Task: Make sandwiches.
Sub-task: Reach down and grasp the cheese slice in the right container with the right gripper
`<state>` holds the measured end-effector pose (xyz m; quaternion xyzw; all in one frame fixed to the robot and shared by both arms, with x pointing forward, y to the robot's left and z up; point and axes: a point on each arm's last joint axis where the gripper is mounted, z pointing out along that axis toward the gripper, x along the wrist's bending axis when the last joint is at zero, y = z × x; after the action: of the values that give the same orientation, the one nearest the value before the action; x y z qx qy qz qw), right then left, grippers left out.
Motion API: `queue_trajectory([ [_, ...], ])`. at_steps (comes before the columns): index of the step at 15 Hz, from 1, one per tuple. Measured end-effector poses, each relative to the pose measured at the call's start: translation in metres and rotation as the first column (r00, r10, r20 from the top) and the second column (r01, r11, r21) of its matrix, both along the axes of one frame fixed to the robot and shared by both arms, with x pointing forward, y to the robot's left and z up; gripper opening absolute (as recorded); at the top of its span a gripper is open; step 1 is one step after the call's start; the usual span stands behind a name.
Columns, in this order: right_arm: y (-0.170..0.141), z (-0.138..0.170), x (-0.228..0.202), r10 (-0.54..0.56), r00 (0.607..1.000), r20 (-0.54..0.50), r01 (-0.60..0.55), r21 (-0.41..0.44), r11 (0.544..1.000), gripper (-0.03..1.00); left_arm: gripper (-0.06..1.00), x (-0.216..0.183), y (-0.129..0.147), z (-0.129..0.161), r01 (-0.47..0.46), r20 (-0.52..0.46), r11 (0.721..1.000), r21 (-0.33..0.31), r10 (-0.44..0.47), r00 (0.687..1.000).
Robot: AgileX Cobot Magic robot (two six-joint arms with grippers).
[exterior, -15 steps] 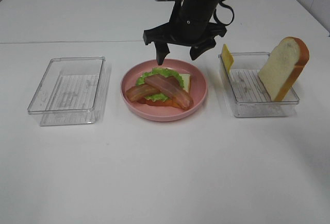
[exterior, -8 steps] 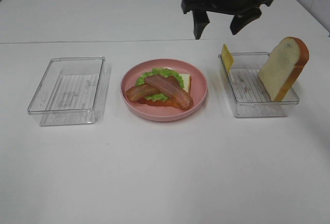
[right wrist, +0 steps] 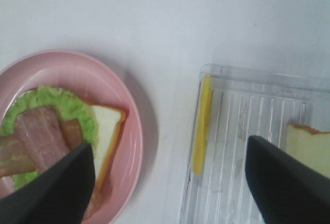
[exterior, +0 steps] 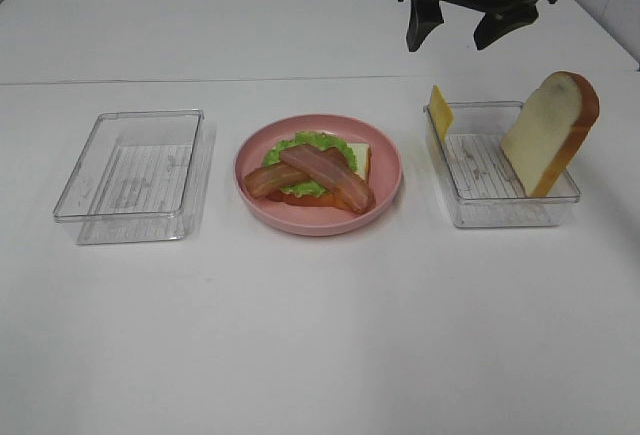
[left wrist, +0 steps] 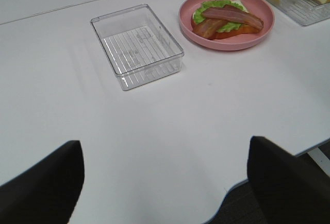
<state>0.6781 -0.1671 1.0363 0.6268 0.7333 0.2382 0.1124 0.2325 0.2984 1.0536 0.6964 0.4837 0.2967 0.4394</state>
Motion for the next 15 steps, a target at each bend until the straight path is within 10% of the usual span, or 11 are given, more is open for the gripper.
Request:
queue_trajectory([
  [6,0.002,-0.064,0.021,-0.014,0.997,-0.077,0.012,-0.022,1.000,0.61,0.81,0.000,0.000,0.000,0.000,0.000,1.000,0.000,0.000,1.000],
  [15,0.001,-0.083,0.026,-0.046,0.995,-0.093,0.042,-0.038,0.998,0.52,0.81,0.000,0.000,0.000,0.000,0.000,1.000,0.000,0.000,1.000],
])
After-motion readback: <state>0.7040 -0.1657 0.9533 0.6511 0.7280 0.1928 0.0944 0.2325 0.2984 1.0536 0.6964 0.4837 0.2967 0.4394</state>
